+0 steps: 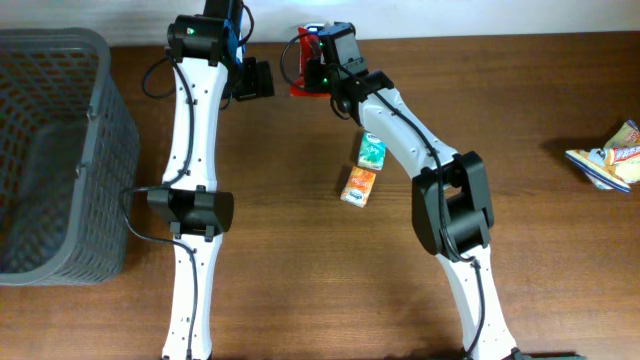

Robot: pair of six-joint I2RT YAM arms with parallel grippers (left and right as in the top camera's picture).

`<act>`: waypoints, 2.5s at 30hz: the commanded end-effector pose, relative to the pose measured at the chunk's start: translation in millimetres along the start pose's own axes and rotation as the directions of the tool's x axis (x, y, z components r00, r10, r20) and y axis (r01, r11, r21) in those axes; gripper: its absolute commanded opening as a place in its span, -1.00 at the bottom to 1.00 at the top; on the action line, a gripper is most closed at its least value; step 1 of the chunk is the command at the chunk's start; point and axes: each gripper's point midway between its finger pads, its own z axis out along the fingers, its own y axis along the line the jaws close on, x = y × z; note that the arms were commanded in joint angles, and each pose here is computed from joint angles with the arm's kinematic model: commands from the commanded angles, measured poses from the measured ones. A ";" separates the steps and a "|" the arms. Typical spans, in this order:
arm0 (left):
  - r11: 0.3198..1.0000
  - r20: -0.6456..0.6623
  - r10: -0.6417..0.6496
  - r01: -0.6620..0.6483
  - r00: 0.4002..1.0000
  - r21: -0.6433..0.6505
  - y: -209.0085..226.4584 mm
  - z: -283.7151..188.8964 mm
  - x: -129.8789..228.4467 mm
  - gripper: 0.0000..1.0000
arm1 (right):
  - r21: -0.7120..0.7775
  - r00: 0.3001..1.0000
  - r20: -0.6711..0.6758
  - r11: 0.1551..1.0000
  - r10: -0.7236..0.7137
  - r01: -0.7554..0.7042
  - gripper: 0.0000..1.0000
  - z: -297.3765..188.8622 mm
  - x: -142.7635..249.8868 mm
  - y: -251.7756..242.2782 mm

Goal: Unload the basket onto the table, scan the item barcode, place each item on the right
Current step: 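Carry the red snack bag to the right table edge and release, then reach the right gripper to the Kleenex tissue pack and grasp it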

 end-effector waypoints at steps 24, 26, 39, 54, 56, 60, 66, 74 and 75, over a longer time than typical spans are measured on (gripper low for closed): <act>1.000 0.008 0.008 -0.008 1.000 -0.004 -0.4 -2.5 -0.7 0.98 | 0.778 0.632 -0.138 0.478 0.763 -0.407 -0.62 -279.6 60.8 -424.6; 1.000 0.008 0.008 -0.008 1.000 -0.004 -0.4 -2.5 -0.7 0.98 | 0.795 0.600 -0.176 0.472 0.781 -0.381 -0.05 -274.0 91.9 -444.0; 1.000 0.008 0.008 -0.008 1.000 -0.004 -0.4 -2.5 -0.7 0.98 | 0.239 0.725 -0.492 0.876 0.482 -0.419 0.44 -251.1 36.7 -282.5; 1.000 0.008 0.008 -0.008 1.000 -0.004 -0.4 -2.5 -0.7 0.99 | 0.322 0.823 -0.524 0.946 0.217 -0.044 -0.15 -102.3 119.8 -81.1; 1.000 0.008 0.008 -0.008 1.000 -0.004 -0.4 -2.5 -0.7 0.98 | 0.415 0.873 -0.462 0.908 0.155 0.059 -0.17 -100.7 121.4 -69.2; 1.000 0.008 0.008 -0.008 1.000 -0.004 -0.4 -2.5 -0.7 0.98 | 0.572 0.922 -0.358 0.815 0.145 0.094 -0.20 -102.8 128.1 -74.4; 1.000 0.008 0.008 -0.008 1.000 -0.004 -0.4 -2.5 -0.7 0.98 | 0.586 0.925 -0.354 0.803 0.139 0.104 -0.21 -81.0 163.6 -94.3; 1.000 0.008 0.008 -0.008 1.000 -0.004 -0.4 -2.5 -0.7 0.98 | 0.609 0.932 -0.339 0.785 0.127 0.115 -0.32 -80.4 161.3 -100.3; 1.000 0.008 0.008 -0.008 1.000 -0.004 -0.4 -2.5 -0.7 0.98 | 0.610 0.931 -0.342 0.783 0.127 0.118 -0.38 -78.3 163.7 -101.3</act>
